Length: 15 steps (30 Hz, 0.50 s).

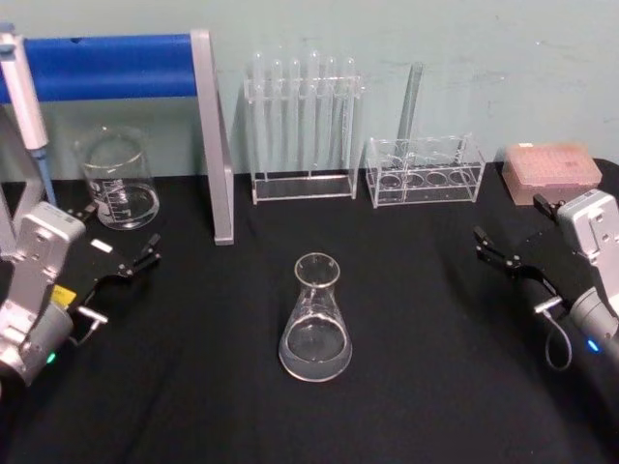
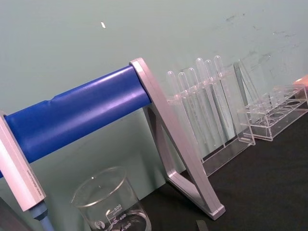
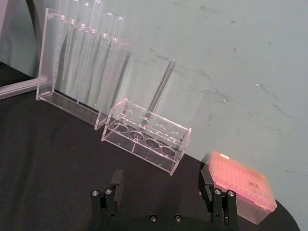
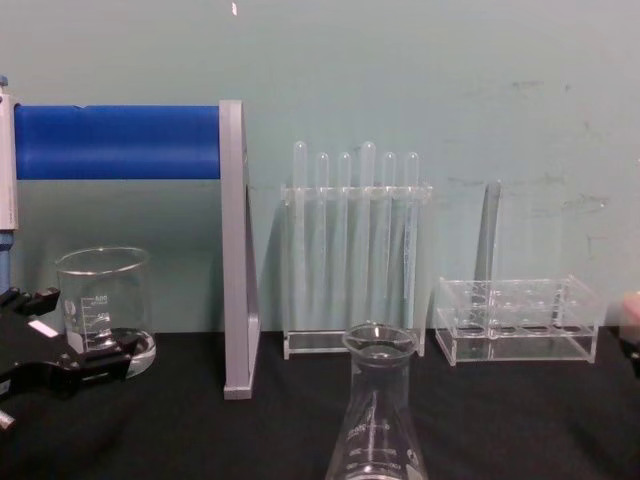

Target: Grasp the erlenmeyer flask with one hand, shake it three times, then place it back.

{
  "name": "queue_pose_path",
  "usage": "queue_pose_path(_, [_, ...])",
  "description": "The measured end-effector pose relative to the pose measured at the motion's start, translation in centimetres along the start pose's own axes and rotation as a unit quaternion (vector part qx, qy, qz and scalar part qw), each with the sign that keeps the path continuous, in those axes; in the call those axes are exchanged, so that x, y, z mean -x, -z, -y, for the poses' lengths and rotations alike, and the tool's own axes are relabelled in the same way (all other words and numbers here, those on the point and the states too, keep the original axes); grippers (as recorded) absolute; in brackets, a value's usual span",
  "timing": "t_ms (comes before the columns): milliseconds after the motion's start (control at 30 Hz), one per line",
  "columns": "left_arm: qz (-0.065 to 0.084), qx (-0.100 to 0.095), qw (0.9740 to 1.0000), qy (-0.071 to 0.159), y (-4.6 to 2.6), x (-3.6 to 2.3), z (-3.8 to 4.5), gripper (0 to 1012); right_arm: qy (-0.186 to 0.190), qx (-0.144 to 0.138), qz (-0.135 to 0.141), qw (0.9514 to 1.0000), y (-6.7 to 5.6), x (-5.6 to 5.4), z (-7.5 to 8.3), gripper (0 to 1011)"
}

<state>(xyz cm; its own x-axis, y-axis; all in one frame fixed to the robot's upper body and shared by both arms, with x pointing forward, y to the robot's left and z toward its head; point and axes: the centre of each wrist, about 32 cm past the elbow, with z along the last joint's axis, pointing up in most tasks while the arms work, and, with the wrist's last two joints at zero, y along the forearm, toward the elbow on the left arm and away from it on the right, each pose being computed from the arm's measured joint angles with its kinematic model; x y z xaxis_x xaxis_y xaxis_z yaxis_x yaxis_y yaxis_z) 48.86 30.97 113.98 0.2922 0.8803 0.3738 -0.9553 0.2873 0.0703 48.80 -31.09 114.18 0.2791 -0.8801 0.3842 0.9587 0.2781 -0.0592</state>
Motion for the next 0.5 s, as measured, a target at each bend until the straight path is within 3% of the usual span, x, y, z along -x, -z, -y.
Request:
queue_pose_path(233, [0.0, 0.0, 1.0, 0.0, 0.0, 0.0, 0.0, 1001, -0.025, -0.002, -0.004, 0.9997, -0.4, -0.2, 1.2, 1000])
queue_pose_path(500, [0.0, 0.0, 1.0, 0.0, 0.0, 0.0, 0.0, 1001, -0.088, -0.014, -0.015, 0.9959, -0.8, 0.0, 3.2, 1000])
